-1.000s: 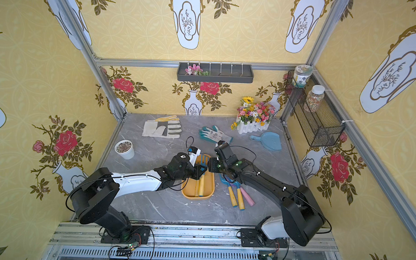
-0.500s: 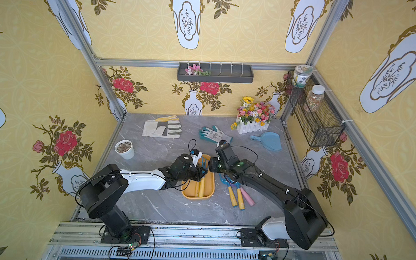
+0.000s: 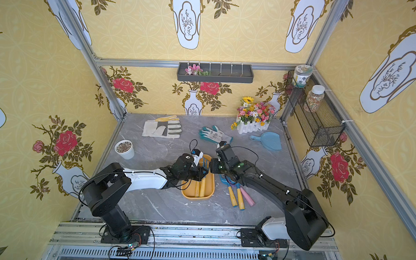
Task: Put the rake into the storage box
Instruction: Place the rake in the storage box.
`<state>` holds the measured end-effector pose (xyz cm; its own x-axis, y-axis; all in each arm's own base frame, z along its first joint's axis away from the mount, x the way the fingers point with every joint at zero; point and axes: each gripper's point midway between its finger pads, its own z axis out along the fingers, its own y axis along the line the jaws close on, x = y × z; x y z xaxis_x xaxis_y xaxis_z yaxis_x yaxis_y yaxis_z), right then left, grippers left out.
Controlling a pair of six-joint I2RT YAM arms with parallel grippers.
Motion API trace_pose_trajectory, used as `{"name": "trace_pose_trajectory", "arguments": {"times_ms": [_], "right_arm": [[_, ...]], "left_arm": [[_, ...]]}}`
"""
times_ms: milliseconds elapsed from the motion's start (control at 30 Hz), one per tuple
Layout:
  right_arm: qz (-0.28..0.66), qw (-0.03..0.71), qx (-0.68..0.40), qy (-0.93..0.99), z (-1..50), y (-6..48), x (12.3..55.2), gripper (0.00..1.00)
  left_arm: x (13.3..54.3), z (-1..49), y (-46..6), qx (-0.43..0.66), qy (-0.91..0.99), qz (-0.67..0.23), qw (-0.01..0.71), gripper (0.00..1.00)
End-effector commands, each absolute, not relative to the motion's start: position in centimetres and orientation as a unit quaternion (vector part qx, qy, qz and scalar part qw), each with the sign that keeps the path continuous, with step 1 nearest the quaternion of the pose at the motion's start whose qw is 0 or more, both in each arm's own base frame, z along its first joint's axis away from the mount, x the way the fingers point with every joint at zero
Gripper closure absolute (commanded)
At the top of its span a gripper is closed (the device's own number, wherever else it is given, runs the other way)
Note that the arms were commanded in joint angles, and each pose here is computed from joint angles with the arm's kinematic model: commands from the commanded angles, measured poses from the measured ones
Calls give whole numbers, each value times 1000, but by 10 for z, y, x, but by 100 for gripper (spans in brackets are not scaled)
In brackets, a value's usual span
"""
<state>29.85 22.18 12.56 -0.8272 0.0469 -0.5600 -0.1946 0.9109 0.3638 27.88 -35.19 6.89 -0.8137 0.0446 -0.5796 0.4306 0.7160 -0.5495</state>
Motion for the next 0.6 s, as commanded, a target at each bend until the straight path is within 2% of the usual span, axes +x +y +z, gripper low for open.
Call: {"name": "trace_pose_trajectory", "arguments": {"times_ms": [0, 467, 567], "right_arm": [[199, 296, -34, 934, 124, 218, 300, 46], [189, 290, -21, 938, 115, 215, 299, 45], [190, 288, -17, 939, 114, 216, 298, 45]], "left_arm": [[282, 68, -355, 132, 884, -353, 275, 100], [283, 55, -347, 124, 898, -325, 267, 99], [280, 53, -347, 127, 900, -327, 259, 80]]}}
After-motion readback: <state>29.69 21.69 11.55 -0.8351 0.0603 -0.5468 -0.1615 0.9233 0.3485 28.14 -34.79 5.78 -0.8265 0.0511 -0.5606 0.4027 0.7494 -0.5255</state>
